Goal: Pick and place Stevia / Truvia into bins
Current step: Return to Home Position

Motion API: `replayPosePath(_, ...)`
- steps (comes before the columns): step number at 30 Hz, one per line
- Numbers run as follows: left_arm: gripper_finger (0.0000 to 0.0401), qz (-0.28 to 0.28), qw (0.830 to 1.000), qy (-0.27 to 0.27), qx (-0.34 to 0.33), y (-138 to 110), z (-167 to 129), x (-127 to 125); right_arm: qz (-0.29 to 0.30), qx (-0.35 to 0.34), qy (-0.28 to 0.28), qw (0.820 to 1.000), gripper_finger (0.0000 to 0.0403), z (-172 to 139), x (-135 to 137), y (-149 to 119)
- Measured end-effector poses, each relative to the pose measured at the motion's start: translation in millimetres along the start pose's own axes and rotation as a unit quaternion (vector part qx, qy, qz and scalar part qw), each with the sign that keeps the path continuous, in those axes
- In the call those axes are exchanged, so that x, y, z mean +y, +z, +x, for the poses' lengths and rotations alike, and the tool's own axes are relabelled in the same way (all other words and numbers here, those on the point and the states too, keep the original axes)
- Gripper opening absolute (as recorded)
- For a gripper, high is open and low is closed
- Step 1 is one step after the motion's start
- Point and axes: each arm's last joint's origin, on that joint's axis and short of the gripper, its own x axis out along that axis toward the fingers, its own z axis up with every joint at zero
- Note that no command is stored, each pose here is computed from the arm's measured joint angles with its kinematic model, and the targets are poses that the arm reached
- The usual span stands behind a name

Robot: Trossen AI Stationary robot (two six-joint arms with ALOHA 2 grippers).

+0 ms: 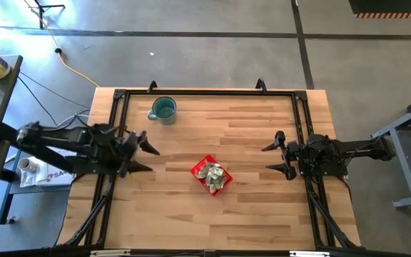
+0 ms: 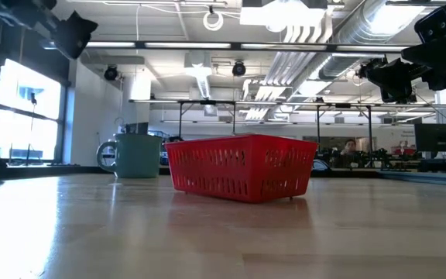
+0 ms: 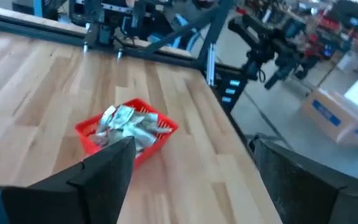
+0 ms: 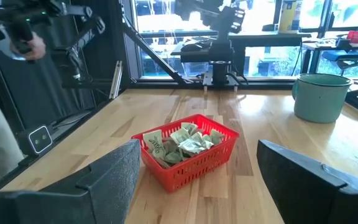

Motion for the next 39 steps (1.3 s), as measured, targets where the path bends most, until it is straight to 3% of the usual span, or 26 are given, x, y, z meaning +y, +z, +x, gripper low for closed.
replayPosePath(3, 0.0363, 0.016, 1.0, 0.009, 0.001, -3, -18, 6, 0.0, 0.0, 0.0, 1.0, 0.0312, 0, 0, 0)
replayPosePath(7, 0.0367, 0.024, 0.998, 0.027, -0.052, -4, -37, 7, 0.0, 0.0, 0.0, 1.0, 0.0312, 0, 0, 0)
replayPosePath(11, 0.0365, 0.031, 0.996, 0.017, -0.088, -21, -47, 8, 0.0, 0.0, 0.0, 1.0, 0.0312, 0, 0, 0)
replayPosePath(17, 0.0364, 0.017, 0.995, 0.035, -0.087, -40, -42, 15, 0.0, 0.0, 0.0, 1.0, 0.0312, 0, 0, 0)
replayPosePath(21, 0.0366, 0.057, 0.989, 0.099, -0.091, -46, -37, 22, 0.0, 0.0, 0.0, 1.0, 0.0312, 0, 0, 0)
replayPosePath(25, 0.0366, 0.055, 0.986, 0.133, -0.083, -56, -31, 28, 0.0, 0.0, 0.0, 1.0, 0.0312, 0, 0, 0)
replayPosePath(28, 0.0364, 0.031, 0.987, 0.132, -0.085, -56, -31, 29, 0.0, 0.0, 0.0, 1.0, 0.0312, 0, 0, 0)
replayPosePath(39, 0.0366, 0.028, 0.988, 0.131, -0.081, -57, -31, 29, 0.0, 0.0, 0.0, 1.0, 0.0312, 0, 0, 0)
